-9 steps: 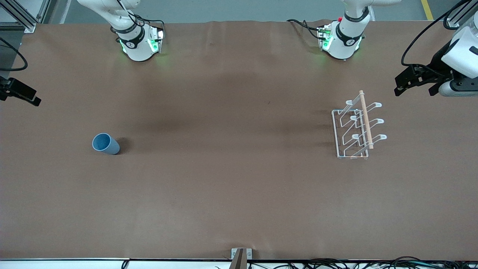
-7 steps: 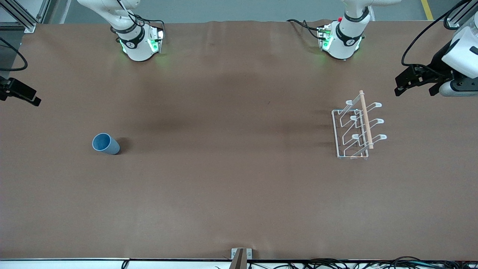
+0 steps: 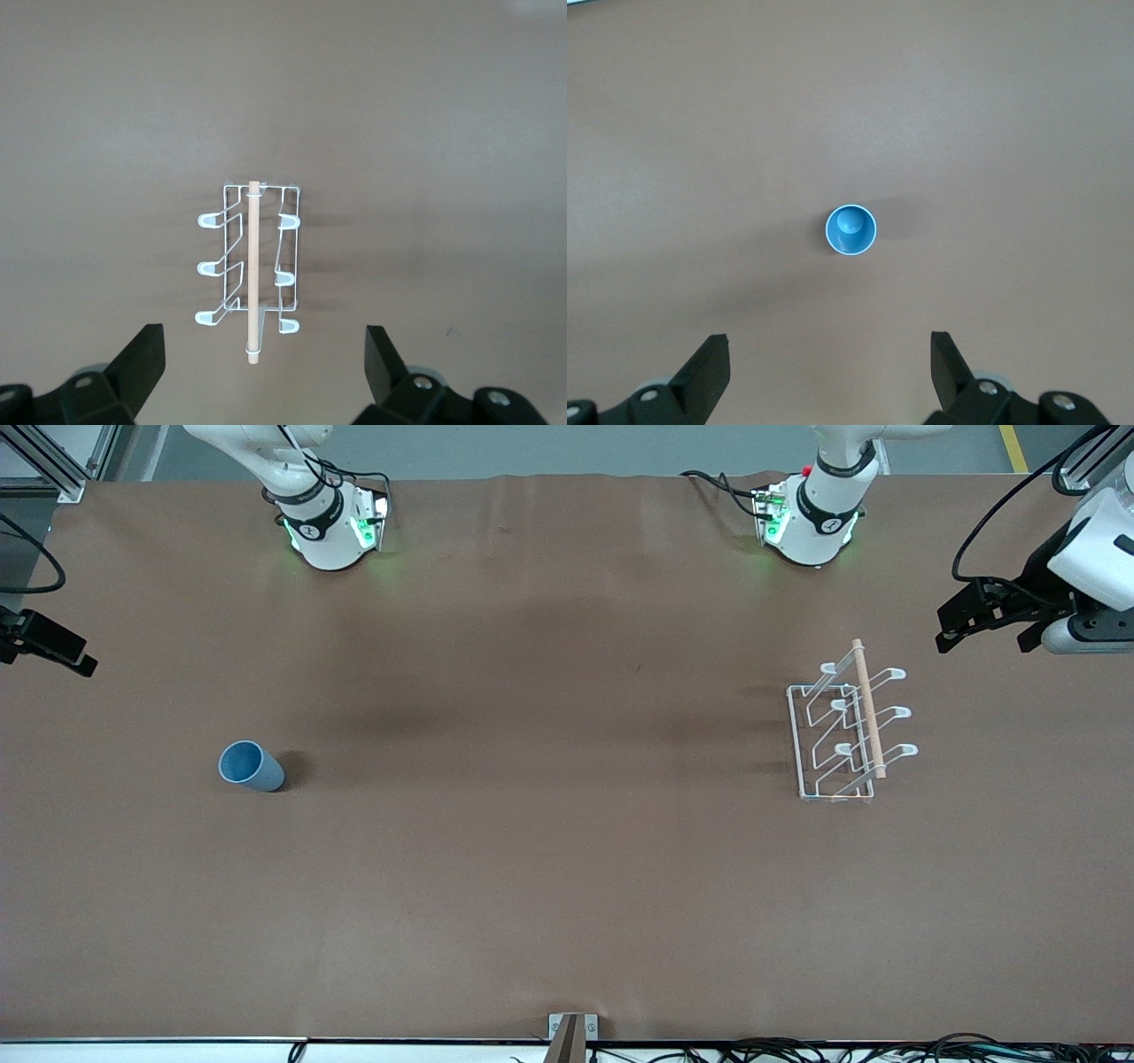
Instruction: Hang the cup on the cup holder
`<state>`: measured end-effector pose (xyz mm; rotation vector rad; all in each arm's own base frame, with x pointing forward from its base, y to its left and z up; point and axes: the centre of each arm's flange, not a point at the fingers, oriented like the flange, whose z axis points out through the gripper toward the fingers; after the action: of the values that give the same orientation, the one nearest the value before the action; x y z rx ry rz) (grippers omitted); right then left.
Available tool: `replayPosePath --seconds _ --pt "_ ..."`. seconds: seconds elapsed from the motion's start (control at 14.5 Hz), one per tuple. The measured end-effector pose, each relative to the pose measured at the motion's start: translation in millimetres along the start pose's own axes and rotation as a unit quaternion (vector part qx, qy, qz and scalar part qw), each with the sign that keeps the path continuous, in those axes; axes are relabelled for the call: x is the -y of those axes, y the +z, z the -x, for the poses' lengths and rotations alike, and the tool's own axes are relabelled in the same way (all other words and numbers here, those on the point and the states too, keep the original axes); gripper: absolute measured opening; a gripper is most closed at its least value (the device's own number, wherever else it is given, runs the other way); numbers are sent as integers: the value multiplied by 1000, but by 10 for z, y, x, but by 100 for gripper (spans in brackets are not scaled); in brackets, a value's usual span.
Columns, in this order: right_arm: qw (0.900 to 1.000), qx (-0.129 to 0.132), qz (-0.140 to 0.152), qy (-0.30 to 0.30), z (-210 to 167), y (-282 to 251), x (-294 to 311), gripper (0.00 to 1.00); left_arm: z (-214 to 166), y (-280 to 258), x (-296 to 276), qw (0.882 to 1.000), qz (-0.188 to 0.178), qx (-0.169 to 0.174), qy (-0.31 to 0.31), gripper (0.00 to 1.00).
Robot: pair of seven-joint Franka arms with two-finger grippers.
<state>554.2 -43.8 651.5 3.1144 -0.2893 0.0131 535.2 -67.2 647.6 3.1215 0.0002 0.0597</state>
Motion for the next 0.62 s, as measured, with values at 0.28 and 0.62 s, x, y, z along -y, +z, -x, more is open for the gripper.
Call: replayPosePath --seconds 0.28,0.62 --pt "1000 2 0 -11 -5 14 -22 100 0 0 0 1000 0 0 2 100" --pt "999 20 1 -26 -104 369 -152 100 -1 3 0 1000 0 0 3 100"
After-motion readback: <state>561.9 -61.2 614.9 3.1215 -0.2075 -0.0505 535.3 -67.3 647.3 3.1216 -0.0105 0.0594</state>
